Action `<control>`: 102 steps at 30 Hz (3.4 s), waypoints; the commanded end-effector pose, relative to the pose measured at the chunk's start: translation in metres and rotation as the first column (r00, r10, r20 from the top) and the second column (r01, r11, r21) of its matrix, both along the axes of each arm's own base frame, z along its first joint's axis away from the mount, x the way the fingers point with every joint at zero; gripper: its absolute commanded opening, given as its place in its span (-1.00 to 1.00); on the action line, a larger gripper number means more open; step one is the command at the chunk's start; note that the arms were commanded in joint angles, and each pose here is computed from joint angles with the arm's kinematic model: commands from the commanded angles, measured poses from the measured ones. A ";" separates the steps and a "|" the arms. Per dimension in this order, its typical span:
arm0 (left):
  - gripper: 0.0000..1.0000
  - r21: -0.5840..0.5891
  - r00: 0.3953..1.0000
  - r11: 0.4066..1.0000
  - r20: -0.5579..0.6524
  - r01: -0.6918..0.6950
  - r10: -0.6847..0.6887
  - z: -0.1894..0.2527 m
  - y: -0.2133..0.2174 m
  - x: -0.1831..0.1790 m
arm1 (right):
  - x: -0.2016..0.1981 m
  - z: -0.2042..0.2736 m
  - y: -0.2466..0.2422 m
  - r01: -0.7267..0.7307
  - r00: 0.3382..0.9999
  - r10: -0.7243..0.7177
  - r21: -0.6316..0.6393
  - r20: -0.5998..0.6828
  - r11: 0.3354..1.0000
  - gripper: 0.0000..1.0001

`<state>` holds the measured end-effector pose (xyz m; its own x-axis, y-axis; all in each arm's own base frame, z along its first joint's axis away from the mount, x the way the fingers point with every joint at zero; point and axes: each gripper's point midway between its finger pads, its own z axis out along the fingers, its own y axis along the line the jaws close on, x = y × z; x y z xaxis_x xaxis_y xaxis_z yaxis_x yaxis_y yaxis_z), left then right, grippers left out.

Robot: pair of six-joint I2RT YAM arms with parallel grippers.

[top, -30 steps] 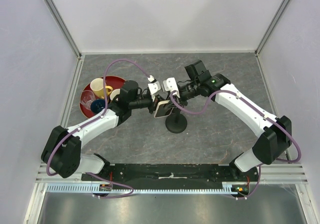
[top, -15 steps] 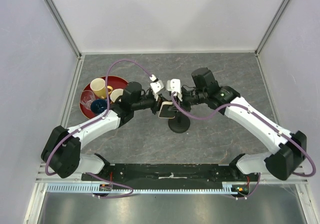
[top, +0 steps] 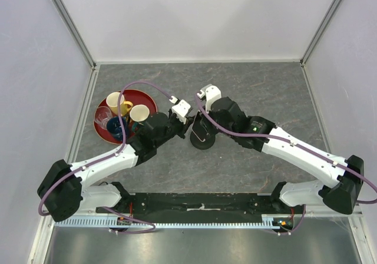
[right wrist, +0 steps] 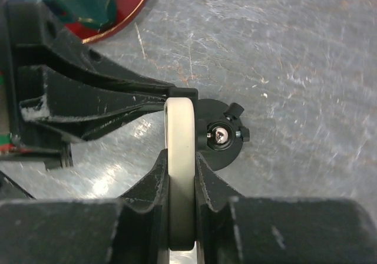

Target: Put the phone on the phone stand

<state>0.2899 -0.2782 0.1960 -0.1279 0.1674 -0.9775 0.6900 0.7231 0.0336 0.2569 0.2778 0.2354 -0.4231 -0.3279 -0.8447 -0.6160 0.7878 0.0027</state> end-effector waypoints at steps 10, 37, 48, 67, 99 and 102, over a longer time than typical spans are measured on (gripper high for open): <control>-0.95 -0.022 0.880 0.880 0.024 -0.474 0.475 0.028 0.070 0.024 | 0.005 0.021 -0.085 0.737 0.657 -0.672 -0.105 0.341 0.668 -1.00; -0.25 -0.117 0.896 0.914 -0.280 -0.389 0.345 0.042 0.106 -0.072 | 0.003 -0.023 -0.037 0.484 0.875 -0.477 -0.167 0.080 0.859 -0.24; 0.07 -0.192 0.940 0.981 -0.335 0.003 -0.068 0.055 0.025 -0.094 | -0.008 0.014 -0.058 0.315 0.948 -0.317 -0.093 -0.014 0.945 0.37; 0.25 -0.292 0.881 0.907 -0.277 0.302 -0.382 0.051 -0.023 -0.012 | 0.010 0.019 -0.098 0.235 0.972 -0.219 -0.307 0.086 0.922 0.32; -0.07 -0.095 0.524 0.520 0.020 0.849 -0.851 0.017 -0.065 -0.011 | -0.017 0.038 -0.058 -0.077 0.997 0.077 -0.050 -0.007 0.996 0.61; -0.03 -0.096 0.527 0.523 0.017 0.847 -0.850 0.015 -0.067 -0.005 | -0.016 0.034 -0.056 -0.081 0.997 0.080 -0.054 -0.018 0.995 0.61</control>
